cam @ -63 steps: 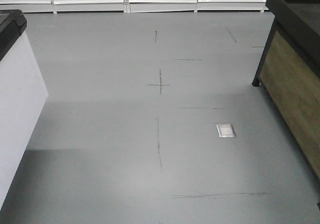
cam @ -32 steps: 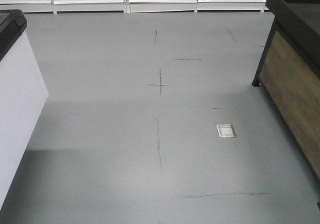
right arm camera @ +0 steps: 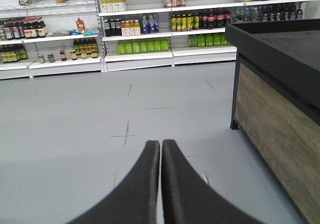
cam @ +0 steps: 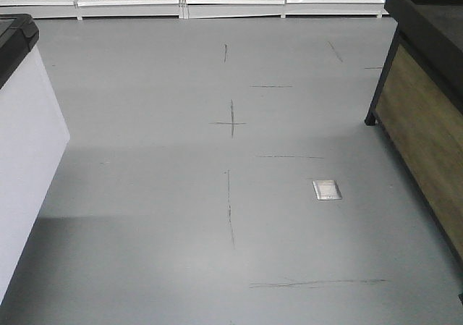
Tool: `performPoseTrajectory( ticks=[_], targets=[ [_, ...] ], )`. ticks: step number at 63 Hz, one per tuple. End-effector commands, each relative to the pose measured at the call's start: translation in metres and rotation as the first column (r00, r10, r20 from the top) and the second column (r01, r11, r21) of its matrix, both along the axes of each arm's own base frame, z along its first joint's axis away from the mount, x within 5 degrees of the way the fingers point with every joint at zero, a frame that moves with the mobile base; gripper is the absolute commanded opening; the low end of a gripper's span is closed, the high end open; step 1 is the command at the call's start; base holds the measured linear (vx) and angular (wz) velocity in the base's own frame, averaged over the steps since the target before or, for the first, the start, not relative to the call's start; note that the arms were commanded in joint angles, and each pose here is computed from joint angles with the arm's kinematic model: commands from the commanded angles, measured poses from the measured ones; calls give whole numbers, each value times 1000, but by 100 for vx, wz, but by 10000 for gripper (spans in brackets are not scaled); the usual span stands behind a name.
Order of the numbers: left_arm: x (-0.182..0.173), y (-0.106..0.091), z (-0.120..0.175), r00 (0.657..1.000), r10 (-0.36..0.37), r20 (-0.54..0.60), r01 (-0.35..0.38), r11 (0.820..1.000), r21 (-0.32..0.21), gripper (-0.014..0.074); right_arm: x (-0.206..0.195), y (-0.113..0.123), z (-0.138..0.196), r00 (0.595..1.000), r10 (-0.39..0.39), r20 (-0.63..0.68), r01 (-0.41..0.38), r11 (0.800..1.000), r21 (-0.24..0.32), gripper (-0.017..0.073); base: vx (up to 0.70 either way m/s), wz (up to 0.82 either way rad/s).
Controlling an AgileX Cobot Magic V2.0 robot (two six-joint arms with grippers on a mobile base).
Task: Pick three apples into basket with both arms
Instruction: 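Drive the base forward across the floor toward the fruit tables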
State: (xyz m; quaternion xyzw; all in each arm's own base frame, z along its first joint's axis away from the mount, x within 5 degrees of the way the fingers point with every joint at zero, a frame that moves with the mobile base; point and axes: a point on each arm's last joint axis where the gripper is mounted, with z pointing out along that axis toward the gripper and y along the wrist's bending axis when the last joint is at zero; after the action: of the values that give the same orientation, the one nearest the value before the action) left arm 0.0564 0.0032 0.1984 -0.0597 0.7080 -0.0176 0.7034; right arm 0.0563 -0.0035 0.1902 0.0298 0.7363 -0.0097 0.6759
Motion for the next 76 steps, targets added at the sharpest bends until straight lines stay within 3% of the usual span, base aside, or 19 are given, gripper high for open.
performPoseTrajectory(
  ticks=[1, 76],
  targets=[
    [-1, 0, 4, 997, 5, 75, -4, 1000, -4, -6, 0, 0, 3, 997, 0, 75, 1, 1000, -15, -5, 0, 0],
    [-1, 0, 4, 997, 5, 75, -4, 1000, -4, -6, 0, 0, 3, 997, 0, 77, 1, 1000, -15, -5, 4, 1]
  ],
)
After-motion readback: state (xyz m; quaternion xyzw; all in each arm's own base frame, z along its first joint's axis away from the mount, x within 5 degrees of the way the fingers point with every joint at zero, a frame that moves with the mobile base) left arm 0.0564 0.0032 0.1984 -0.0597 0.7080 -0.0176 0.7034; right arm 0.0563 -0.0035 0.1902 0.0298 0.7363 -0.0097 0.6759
